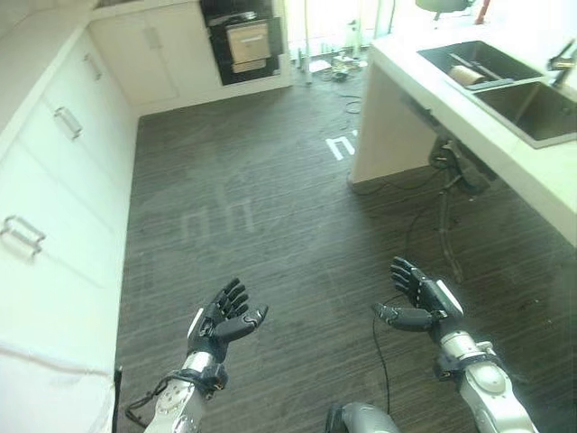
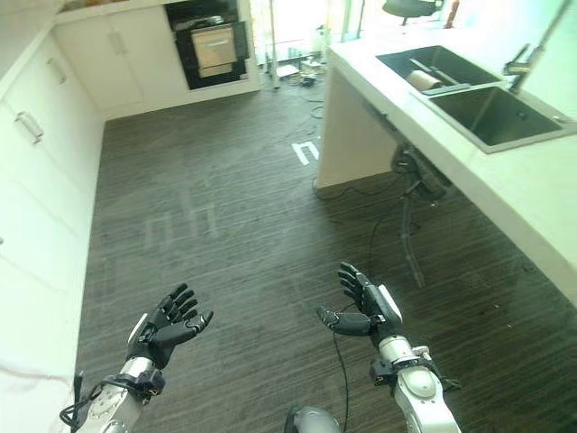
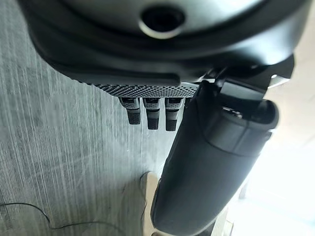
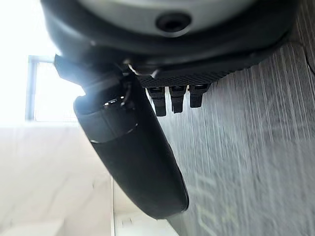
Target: Place the dishes in the dishwasher.
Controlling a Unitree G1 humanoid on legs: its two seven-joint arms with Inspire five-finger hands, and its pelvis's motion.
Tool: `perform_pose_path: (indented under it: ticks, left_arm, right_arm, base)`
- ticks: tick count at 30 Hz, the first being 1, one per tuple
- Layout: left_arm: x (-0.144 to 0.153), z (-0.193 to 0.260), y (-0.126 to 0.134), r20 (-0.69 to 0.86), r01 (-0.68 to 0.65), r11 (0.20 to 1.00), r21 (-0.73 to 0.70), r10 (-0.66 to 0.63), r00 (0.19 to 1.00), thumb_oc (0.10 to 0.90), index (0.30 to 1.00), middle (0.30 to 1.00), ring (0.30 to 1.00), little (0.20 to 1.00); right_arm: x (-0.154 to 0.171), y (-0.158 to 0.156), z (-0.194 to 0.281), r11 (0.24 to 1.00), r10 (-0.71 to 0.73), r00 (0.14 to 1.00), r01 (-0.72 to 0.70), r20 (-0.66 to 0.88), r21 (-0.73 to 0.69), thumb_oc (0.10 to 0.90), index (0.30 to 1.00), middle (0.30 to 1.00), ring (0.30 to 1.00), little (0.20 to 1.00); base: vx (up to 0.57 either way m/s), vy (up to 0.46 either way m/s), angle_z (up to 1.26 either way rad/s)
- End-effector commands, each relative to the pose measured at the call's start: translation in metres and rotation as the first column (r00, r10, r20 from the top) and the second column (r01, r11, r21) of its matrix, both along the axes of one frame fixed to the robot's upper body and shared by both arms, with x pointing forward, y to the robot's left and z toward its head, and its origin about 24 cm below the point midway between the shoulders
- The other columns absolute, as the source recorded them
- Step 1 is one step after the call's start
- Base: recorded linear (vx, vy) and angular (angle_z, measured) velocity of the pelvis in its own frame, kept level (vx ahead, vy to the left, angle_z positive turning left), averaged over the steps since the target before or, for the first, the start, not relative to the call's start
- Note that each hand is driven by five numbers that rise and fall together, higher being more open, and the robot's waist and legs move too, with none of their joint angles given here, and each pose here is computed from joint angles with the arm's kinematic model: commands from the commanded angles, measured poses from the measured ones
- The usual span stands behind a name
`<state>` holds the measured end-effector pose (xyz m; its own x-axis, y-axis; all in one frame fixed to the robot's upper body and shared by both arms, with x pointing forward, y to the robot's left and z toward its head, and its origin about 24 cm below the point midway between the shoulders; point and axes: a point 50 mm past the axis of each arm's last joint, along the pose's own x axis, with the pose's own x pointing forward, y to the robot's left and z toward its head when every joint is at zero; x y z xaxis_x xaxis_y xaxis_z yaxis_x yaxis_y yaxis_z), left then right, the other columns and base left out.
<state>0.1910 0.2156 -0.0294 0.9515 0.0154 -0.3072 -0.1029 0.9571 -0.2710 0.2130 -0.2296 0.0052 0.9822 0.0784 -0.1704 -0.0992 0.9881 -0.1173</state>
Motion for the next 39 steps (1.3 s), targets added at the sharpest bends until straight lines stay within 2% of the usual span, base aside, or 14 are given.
perform_pose_path:
  ticks: [1, 4, 11, 18, 25, 28, 31, 35, 39]
  left_arm:
    - [0.008, 0.029, 0.007, 0.182, 0.006, 0.999, 0.05, -0.015, 0.983, 0.8, 0.9, 0.9, 0.9, 0.9]
    - [0.005, 0.032, 0.007, 0.202, 0.006, 0.999, 0.034, -0.012, 0.979, 0.8, 0.9, 0.9, 0.9, 0.9]
    - [-0.007, 0.037, 0.005, 0.272, 0.017, 0.995, 0.098, -0.043, 0.961, 0.8, 0.9, 0.9, 0.9, 0.9]
    - [0.015, 0.056, 0.008, 0.337, 0.051, 0.984, 0.168, -0.106, 0.935, 0.8, 0.9, 0.9, 0.9, 0.9]
    - [0.027, 0.073, -0.004, 0.388, 0.146, 0.956, 0.253, -0.239, 0.89, 0.8, 0.9, 0.9, 0.9, 0.9]
    - [0.034, 0.098, 0.001, 0.467, 0.075, 0.958, 0.277, -0.203, 0.86, 0.8, 0.9, 0.9, 0.9, 0.9]
    - [0.031, 0.103, 0.002, 0.491, 0.056, 0.955, 0.29, -0.199, 0.848, 0.8, 0.9, 0.9, 0.9, 0.9]
    - [0.029, 0.106, -0.003, 0.527, 0.03, 0.949, 0.315, -0.201, 0.826, 0.8, 0.9, 0.9, 0.9, 0.9]
    - [0.028, 0.107, 0.003, 0.551, -0.043, 0.975, 0.218, -0.087, 0.83, 0.8, 0.9, 0.9, 0.9, 0.9]
  right_arm:
    - [0.008, 0.003, 0.037, 0.996, 0.074, 0.976, -0.062, 0.204, -0.065, 0.8, 0.9, 0.9, 0.9, 0.9]
    - [0.008, 0.004, 0.042, 0.996, 0.086, 0.973, -0.08, 0.216, -0.038, 0.8, 0.9, 0.9, 0.9, 0.9]
    - [0.002, 0.009, 0.051, 0.988, 0.156, 0.956, -0.151, 0.249, -0.041, 0.8, 0.9, 0.9, 0.9, 0.9]
    - [0.006, 0.012, 0.064, 0.99, 0.14, 0.945, -0.143, 0.296, -0.009, 0.8, 0.9, 0.9, 0.9, 0.9]
    - [0.006, 0.024, 0.064, 0.988, 0.089, 0.941, -0.125, 0.327, 0.089, 0.8, 0.9, 0.9, 0.9, 0.9]
    - [0.006, 0.031, 0.072, 0.973, 0.154, 0.919, -0.205, 0.364, 0.108, 0.8, 0.9, 0.9, 0.9, 0.9]
    - [0.004, 0.03, 0.074, 0.969, 0.161, 0.912, -0.218, 0.377, 0.112, 0.8, 0.9, 0.9, 0.9, 0.9]
    - [0.006, 0.033, 0.074, 0.97, 0.157, 0.91, -0.215, 0.383, 0.112, 0.8, 0.9, 0.9, 0.9, 0.9]
    - [0.014, 0.038, 0.078, 0.97, 0.162, 0.909, -0.217, 0.384, 0.106, 0.8, 0.9, 0.9, 0.9, 0.9]
  base:
    - [0.22, -0.015, -0.58]
    - [0.31, 0.087, -0.65]
    - [0.32, 0.199, -0.51]
    - [0.29, 0.241, -0.52]
    - [0.29, 0.222, 0.13]
    - [0.33, -0.088, -0.46]
    - [0.23, -0.24, -1.25]
    - [0.23, -0.231, 0.27]
    - [0.27, -0.314, 0.28]
